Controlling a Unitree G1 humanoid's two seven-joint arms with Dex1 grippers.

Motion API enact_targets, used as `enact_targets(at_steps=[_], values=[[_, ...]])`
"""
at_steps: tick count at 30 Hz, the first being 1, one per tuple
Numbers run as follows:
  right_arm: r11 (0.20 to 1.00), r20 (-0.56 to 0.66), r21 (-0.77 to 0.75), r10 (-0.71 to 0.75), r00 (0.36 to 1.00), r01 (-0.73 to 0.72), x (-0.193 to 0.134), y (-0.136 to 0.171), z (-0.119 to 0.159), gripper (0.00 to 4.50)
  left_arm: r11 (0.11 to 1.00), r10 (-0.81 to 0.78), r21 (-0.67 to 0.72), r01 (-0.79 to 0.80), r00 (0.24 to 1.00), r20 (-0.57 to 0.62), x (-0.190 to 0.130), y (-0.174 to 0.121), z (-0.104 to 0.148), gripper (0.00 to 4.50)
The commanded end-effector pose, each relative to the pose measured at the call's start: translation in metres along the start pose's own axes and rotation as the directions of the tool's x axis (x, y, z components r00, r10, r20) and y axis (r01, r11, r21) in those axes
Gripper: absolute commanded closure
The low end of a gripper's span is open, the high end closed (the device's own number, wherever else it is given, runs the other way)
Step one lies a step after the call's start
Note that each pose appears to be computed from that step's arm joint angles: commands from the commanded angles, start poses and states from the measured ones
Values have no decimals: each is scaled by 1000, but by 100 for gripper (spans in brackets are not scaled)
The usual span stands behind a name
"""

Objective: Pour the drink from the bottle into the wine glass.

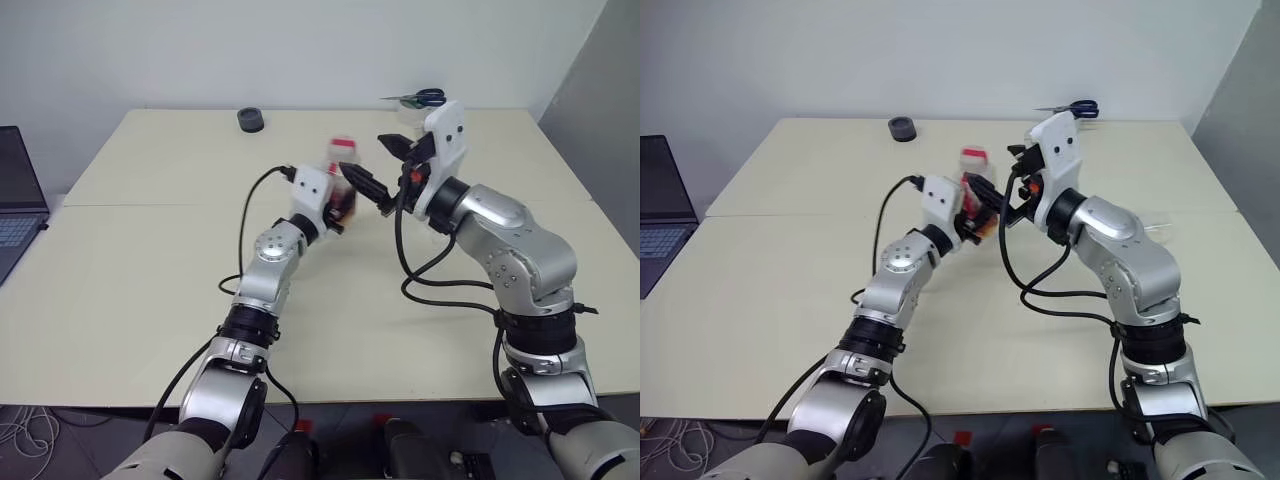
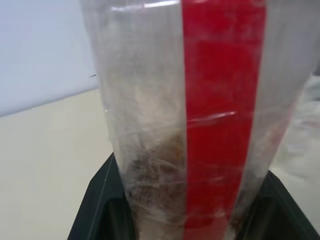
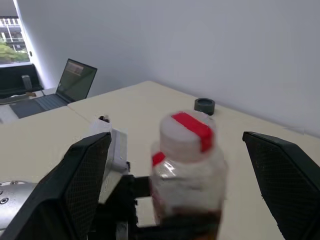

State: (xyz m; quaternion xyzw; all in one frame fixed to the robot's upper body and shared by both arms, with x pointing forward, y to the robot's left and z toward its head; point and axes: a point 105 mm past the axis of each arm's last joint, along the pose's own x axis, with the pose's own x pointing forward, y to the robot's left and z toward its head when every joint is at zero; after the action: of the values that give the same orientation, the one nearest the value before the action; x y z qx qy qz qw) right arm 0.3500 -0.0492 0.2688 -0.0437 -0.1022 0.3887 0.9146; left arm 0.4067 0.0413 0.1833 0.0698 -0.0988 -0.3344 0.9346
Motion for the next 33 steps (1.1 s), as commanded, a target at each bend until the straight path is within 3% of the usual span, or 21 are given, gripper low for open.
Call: enact_targets(at_steps=[1,18,33], values=[[999,43,-42,8,999,-6,-6,-2,15,0,994,-108,8,108,993,48,-5,-15,19,271],[986,-23,26,166,986,-166,-48,-2,30,0,912,-409,-35,410,912,29,-28,-43,29,271],[983,-11,18,185,983,-185,-42,16,32,0,875,-482,-29,484,874,63,-23,-58,37,271]])
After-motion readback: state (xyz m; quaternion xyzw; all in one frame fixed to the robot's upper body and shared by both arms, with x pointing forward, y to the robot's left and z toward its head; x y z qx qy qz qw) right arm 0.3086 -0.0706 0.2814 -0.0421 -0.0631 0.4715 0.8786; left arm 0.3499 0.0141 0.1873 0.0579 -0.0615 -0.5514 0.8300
